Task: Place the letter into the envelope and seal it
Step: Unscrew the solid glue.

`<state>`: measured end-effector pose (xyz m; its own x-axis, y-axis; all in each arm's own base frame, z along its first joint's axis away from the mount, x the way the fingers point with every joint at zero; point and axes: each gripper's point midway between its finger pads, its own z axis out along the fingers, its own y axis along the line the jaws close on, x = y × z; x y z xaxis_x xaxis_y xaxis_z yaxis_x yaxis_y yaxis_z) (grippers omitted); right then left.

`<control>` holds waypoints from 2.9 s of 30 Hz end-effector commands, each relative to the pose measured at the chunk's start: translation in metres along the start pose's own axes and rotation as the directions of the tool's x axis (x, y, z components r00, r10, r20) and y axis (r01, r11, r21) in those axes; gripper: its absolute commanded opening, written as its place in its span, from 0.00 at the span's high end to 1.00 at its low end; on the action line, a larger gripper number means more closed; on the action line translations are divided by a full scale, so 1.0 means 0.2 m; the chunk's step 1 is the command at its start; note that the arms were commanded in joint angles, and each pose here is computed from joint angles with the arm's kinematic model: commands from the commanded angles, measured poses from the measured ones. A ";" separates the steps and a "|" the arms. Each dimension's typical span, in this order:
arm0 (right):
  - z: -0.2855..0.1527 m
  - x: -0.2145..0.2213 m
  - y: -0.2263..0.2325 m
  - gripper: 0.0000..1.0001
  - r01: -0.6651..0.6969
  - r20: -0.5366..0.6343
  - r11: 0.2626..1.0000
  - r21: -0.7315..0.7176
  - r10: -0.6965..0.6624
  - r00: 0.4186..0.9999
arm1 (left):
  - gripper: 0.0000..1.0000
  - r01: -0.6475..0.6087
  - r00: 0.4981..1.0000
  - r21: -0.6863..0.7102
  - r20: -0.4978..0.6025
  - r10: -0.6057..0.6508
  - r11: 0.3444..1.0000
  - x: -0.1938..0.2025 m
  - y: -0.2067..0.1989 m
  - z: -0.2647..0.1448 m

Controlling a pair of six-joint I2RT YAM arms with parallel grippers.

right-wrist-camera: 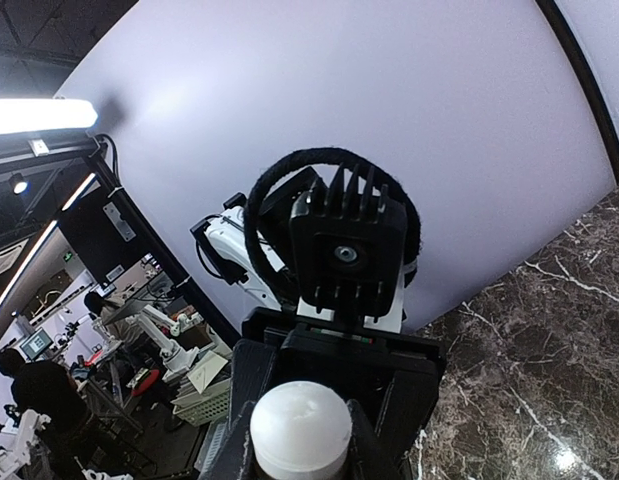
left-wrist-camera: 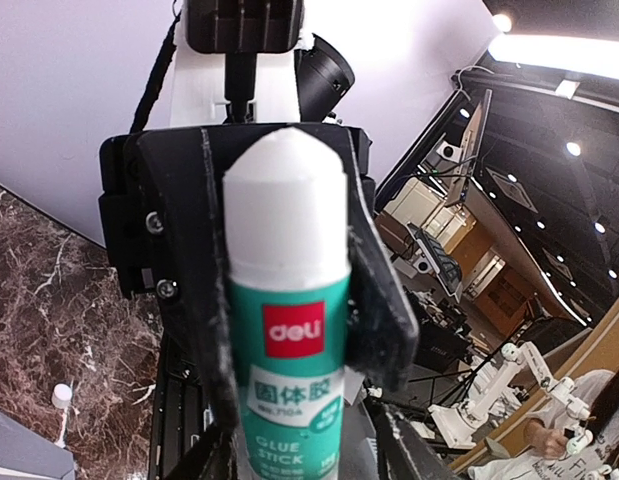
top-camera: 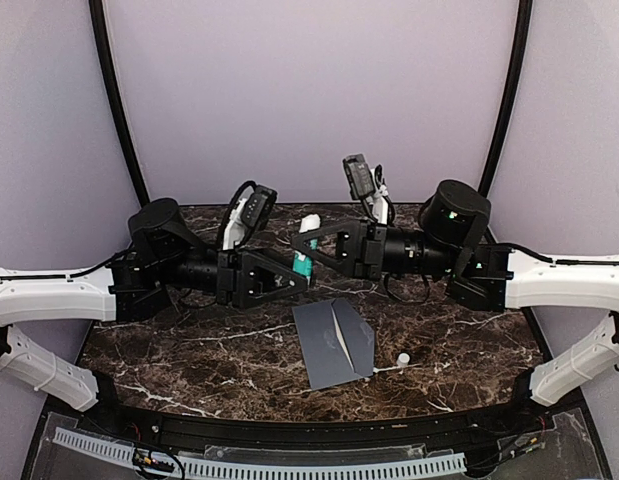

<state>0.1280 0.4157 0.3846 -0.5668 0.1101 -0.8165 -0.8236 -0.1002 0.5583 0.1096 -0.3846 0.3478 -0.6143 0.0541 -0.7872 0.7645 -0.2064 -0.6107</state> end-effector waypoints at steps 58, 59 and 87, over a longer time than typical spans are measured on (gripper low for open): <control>0.06 -0.03 -0.24 0.92 -0.079 0.070 0.934 0.347 0.058 0.996 | 0.40 0.035 0.995 -0.340 0.097 -0.002 0.940 -0.05 0.25 -0.11; 0.06 -0.03 -0.24 0.92 -0.078 0.068 0.938 0.338 0.058 0.996 | 0.41 0.038 0.995 -0.341 0.097 -0.005 0.939 -0.05 0.25 -0.11; 0.04 0.02 -0.19 0.58 -0.090 0.032 0.954 0.286 0.085 0.996 | 1.00 0.061 0.979 -0.383 0.202 0.019 0.922 -0.13 0.27 -0.18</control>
<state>0.1620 0.4326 0.3463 -0.6491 0.1128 -0.7523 -0.7197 0.2293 0.6554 0.1706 -0.3702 0.3154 -0.6536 -0.0866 -0.7519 0.7275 0.2019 -0.6557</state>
